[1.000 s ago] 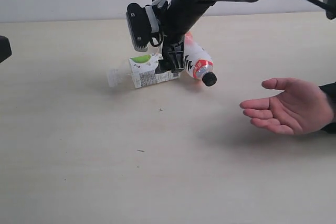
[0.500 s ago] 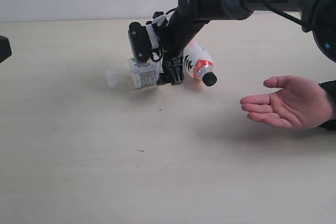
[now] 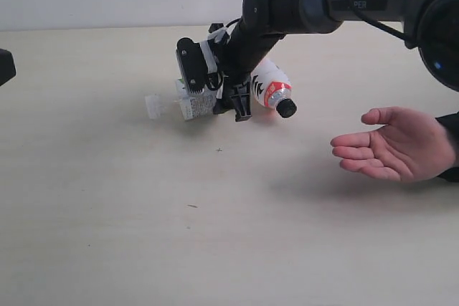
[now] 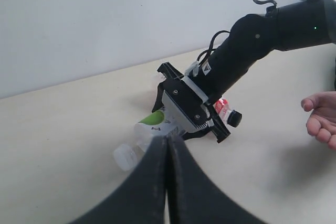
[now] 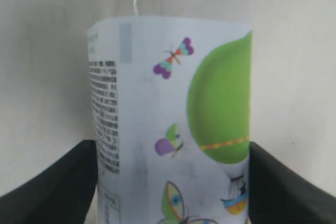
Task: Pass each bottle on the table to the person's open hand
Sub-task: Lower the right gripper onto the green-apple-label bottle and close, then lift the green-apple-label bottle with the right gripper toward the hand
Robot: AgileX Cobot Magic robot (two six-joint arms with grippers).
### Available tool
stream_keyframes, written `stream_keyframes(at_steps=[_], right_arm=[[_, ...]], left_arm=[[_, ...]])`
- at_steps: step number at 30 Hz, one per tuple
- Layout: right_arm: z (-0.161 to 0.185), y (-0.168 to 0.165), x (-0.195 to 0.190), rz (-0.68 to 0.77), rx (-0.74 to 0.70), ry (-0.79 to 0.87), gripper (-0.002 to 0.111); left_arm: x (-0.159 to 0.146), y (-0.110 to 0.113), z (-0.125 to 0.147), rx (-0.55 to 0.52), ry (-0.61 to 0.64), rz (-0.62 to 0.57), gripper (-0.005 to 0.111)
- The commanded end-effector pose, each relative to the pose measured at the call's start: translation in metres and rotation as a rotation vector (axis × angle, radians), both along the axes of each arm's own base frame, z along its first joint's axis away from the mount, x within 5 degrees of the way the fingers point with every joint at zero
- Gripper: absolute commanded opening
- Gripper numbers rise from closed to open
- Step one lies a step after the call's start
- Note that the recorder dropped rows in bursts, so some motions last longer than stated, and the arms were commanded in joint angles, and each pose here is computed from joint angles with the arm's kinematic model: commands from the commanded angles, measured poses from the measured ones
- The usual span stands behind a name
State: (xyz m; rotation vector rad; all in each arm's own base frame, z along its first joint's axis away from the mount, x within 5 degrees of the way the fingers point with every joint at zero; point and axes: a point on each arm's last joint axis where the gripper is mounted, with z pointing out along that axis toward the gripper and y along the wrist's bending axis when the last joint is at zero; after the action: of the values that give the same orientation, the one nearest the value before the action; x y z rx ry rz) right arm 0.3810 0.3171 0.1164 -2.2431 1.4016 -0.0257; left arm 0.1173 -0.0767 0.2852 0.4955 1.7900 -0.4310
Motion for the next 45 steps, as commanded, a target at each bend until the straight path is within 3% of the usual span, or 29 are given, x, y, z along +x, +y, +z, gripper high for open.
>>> stream_keyframes(at_steps=[1,3,11,17,25,29,31,38,45], right_arm=[[0.005,0.002,-0.005,0.014,-0.007,0.032,0.011],[0.012,0.004,-0.009,-0.034,0.021,0.065,0.0],[0.065,0.0,-0.022,-0.233,0.101,0.176,0.0],[0.115,-0.01,-0.037,-0.461,0.179,0.287,0.0],[0.178,-0.046,-0.049,-0.986,0.252,0.289,0.0],[0.197,-0.07,-0.057,-1.231,0.205,0.233,0.0],[0.202,-0.081,-0.062,-1.29,0.144,0.206,0.0],[0.222,-0.098,-0.081,-1.32,0.19,0.203,0.0],[0.235,-0.158,-0.108,-1.424,0.205,0.179,0.0]], left_arm=[[-0.001,0.001,0.0,0.001,-0.009,0.0,0.001],[-0.001,0.001,0.0,0.001,-0.009,0.0,0.001],[-0.001,0.001,0.0,0.001,-0.009,0.0,0.001],[-0.001,0.001,0.0,0.001,-0.009,0.0,0.001],[-0.001,0.001,0.0,0.001,-0.009,0.0,0.001],[-0.001,0.001,0.0,0.001,-0.009,0.0,0.001],[-0.001,0.001,0.0,0.001,-0.009,0.0,0.001],[-0.001,0.001,0.0,0.001,-0.009,0.0,0.001],[-0.001,0.001,0.0,0.001,-0.009,0.0,0.001]])
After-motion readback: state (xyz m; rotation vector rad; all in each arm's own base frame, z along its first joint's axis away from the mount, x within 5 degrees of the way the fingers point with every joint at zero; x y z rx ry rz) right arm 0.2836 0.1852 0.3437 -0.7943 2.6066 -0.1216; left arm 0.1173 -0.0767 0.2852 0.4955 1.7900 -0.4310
